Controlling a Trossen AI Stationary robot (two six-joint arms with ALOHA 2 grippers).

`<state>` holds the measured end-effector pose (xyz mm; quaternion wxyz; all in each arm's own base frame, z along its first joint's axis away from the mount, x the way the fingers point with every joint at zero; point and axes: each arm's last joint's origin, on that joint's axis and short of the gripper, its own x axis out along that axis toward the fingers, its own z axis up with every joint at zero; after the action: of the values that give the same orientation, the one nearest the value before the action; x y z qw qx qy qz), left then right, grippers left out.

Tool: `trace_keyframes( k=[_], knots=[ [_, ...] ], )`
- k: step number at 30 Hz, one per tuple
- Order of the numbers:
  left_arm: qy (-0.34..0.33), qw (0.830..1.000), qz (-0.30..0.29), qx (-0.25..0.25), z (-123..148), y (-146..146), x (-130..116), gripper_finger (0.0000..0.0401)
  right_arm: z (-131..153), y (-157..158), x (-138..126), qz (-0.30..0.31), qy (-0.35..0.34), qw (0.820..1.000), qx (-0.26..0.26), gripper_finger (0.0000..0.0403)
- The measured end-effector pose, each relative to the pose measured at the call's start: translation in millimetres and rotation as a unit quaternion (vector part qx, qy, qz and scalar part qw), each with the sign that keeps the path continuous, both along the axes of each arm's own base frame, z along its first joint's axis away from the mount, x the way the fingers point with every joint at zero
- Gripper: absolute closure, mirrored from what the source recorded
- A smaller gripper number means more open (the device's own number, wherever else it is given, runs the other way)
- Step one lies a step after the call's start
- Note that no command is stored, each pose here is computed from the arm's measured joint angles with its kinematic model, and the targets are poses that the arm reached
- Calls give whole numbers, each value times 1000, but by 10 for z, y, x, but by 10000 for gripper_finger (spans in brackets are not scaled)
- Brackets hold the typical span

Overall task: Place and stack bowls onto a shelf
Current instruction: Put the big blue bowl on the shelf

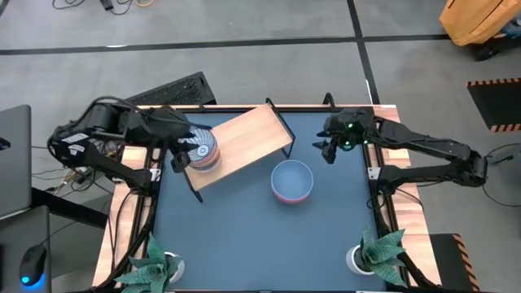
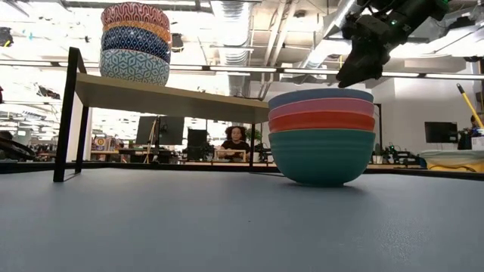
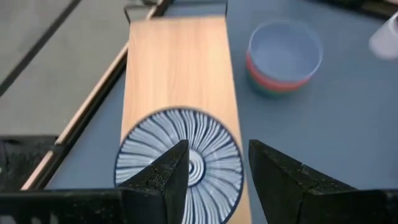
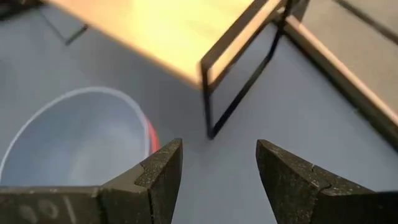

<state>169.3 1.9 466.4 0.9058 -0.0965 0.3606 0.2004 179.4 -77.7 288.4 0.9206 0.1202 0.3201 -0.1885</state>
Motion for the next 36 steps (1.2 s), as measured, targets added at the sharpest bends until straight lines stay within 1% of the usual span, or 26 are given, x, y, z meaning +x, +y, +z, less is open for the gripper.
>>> trace_keyframes(
  k=[7, 10, 12, 15, 18, 20, 22, 27, 30, 32, 34, 36],
  knots=[
    [-55, 998, -5, 6, 260, 7, -149, 250, -196, 101, 252, -8, 42, 999, 29, 173],
    [-105, 994, -6, 15, 357, 10, -128, 250, -222, 132, 312, -9, 39, 998, 41, 173],
    [-150, 988, -26, 19, 434, -1, -43, 250, -185, 143, 326, -13, 36, 998, 43, 173],
    [-213, 973, -87, 27, 533, -43, 199, 250, -98, 136, 319, -22, 25, 999, 35, 173],
    [-238, 961, -134, 40, 536, -127, 480, 250, 0, 143, 287, -23, 8, 999, 30, 173],
    [-232, 960, -152, 44, 473, -191, 680, 250, 52, 151, 260, -22, -1, 999, 27, 173],
    [-216, 962, -163, 41, 377, -261, 874, 250, 72, 162, 222, -21, 5, 999, 27, 173],
    [-154, 971, -179, 29, 12, -495, 1385, 250, 90, 169, 144, -20, 16, 999, 24, 173],
    [-117, 975, -186, 23, -231, -642, 1643, 250, 83, 174, 121, -14, 27, 999, 19, 173],
    [-104, 975, -194, 8, -366, -716, 1792, 250, 82, 174, 120, -10, 30, 999, 15, 173],
    [-104, 973, -204, -19, -452, -761, 1897, 250, 82, 175, 121, -7, 31, 999, 13, 173],
    [-105, 971, -211, -42, -475, -779, 1927, 250, 82, 175, 121, -6, 31, 999, 11, 173]
  ],
)
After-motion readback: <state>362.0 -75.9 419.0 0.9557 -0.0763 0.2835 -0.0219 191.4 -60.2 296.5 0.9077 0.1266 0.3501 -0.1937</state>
